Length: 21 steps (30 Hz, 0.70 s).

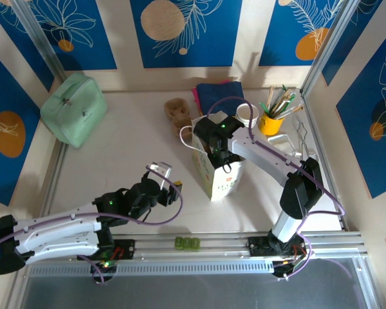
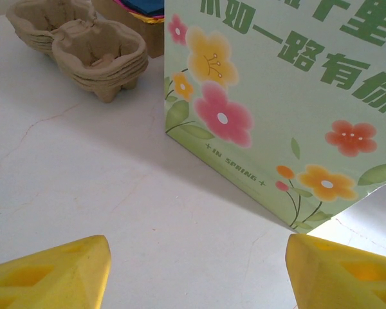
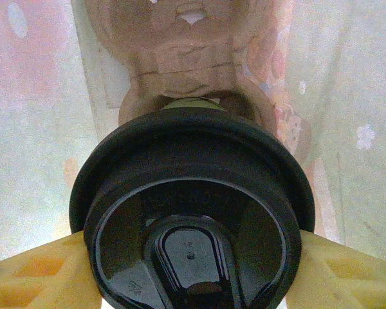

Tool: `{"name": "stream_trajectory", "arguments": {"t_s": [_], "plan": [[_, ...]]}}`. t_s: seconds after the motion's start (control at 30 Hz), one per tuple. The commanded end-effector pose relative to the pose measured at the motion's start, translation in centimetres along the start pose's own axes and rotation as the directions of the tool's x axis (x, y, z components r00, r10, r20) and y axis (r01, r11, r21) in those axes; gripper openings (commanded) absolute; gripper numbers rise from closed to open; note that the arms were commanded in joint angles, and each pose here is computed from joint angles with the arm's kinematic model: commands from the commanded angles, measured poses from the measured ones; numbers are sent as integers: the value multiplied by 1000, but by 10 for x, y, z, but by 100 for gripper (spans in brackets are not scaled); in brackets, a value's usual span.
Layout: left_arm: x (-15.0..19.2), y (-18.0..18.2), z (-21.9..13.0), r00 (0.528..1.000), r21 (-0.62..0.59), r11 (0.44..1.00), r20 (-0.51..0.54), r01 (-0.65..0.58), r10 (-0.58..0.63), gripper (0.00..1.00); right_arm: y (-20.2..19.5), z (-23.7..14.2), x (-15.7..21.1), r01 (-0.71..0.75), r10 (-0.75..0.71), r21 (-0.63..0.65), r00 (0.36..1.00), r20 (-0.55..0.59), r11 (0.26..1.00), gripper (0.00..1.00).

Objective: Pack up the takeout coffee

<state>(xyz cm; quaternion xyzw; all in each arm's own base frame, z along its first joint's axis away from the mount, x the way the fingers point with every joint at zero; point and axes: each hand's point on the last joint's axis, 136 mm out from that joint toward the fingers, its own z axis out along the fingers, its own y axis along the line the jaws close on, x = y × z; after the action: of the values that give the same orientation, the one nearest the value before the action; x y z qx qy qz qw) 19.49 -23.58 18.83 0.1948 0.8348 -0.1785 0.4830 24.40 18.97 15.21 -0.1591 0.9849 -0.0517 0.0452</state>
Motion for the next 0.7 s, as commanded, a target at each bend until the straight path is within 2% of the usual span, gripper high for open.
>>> {"name": "stream_trajectory", "arguments": {"t_s": [0.0, 0.67], "plan": [[-7, 1, -1, 1000, -8, 1000, 14, 3, -3, 73, -2, 9, 2, 6, -6, 10, 1000, -29, 1000, 58], [-2, 7, -6, 1000, -12, 1000, 15, 23, -23, 73, 6, 32, 2, -8, 3, -54, 996, -85, 998, 58]]}}
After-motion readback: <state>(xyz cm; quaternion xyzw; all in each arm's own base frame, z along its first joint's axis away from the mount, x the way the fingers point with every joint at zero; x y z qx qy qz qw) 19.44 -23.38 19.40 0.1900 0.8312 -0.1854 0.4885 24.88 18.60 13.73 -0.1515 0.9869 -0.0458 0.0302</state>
